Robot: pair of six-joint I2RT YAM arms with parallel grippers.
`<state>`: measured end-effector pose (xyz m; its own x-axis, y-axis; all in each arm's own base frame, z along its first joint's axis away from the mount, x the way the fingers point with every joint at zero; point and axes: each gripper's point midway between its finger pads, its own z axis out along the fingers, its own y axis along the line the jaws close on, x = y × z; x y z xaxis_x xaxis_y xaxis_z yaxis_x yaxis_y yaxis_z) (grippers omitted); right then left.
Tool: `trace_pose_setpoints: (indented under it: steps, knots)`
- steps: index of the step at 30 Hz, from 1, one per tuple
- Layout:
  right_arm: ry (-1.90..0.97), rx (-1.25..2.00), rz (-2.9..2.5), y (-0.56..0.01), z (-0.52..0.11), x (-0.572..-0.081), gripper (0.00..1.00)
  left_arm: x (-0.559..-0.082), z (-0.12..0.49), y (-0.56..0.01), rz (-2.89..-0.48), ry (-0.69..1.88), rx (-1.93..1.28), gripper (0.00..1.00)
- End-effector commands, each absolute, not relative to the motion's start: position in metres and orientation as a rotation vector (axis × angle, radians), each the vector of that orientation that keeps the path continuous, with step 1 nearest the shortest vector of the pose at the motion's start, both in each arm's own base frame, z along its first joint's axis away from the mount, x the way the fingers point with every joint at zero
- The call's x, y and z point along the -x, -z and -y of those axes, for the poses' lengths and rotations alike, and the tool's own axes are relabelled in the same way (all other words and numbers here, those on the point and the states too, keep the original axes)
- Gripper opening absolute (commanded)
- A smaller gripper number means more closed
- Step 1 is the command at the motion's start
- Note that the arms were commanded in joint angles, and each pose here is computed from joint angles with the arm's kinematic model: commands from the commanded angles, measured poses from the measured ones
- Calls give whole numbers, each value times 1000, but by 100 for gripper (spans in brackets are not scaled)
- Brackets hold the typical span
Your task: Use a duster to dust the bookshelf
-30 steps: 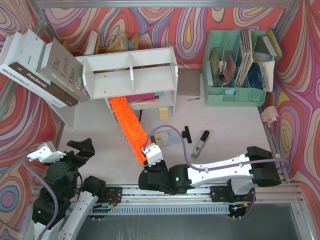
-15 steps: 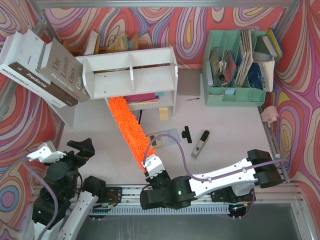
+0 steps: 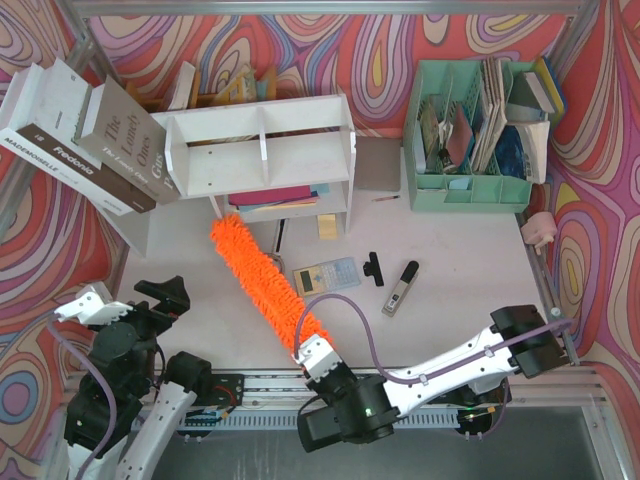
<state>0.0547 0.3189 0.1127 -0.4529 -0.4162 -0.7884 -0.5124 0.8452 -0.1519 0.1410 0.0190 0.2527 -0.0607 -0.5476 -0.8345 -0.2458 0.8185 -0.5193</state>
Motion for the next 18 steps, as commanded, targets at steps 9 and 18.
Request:
trace_pose_setpoints:
  steps: [9,18]
  knots:
    - [37,708,-2051,-96,-282,-51,0,-145,-16,-252,-1655,273,624,99]
    - [129,520,-2038,-91,-259,-68,0,-145,-16,-252,-1655,277,622,99]
